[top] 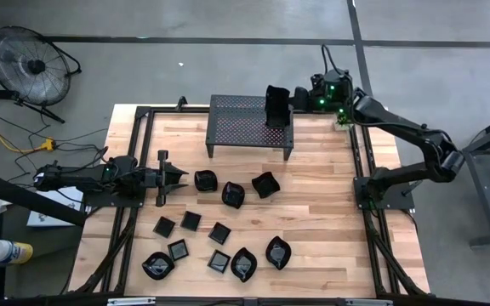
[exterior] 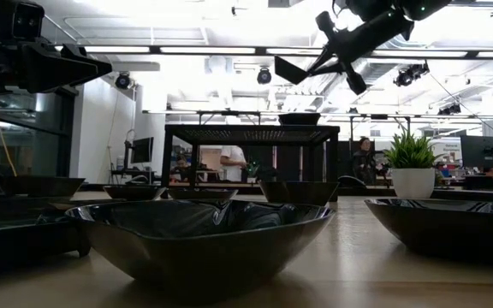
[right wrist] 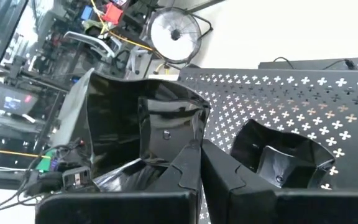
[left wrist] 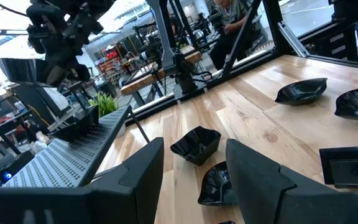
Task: Pick & Place Mini shaped plates
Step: Stack the bottom black distorted square plate on top of the black distorted square plates on the shelf
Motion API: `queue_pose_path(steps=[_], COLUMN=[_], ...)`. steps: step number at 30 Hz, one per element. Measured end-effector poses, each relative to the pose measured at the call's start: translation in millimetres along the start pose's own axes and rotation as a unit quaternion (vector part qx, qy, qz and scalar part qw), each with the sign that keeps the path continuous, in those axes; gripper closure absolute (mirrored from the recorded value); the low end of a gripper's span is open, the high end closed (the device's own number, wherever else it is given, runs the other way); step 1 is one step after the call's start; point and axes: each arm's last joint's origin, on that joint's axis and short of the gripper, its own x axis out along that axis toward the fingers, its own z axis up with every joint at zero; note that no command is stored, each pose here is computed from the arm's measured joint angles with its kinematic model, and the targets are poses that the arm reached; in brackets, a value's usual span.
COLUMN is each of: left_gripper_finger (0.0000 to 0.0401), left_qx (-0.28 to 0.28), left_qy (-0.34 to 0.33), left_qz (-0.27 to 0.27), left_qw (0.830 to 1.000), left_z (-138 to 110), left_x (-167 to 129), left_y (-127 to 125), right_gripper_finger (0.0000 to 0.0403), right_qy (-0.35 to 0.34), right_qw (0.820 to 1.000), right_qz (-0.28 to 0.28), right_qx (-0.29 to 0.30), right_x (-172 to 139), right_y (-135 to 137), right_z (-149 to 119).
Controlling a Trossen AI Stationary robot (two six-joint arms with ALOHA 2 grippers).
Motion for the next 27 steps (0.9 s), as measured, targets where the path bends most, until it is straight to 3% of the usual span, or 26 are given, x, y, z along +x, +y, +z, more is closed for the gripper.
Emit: queue_pose_path(steps=[5,17,27], left_gripper_finger=[0.0231,0.0231,0.0231], left_qx=[0.0,0.0,0.0], left_qy=[0.0,0.0,0.0], left_qz=[0.0,0.0,0.0], left_qw=[1.0,1.0,1.0], left_z=[0.0,0.0,0.0], left_x=[0.0,0.0,0.0], left_y=[0.0,0.0,0.0], right_gripper_finger=[0.0403,0.0403,0.0403], right_qy=[0.002,0.067,0.132], right_qw=[1.0,0.99,0.973], right_qz=[-0.01,-0.128,-0.175], right_qx=[-0.008,0.002,0.073], right_x=[-8.8,-15.5,16.1], right_y=[14.9,42.0,23.2], right_z=[10.7,32.8,30.0])
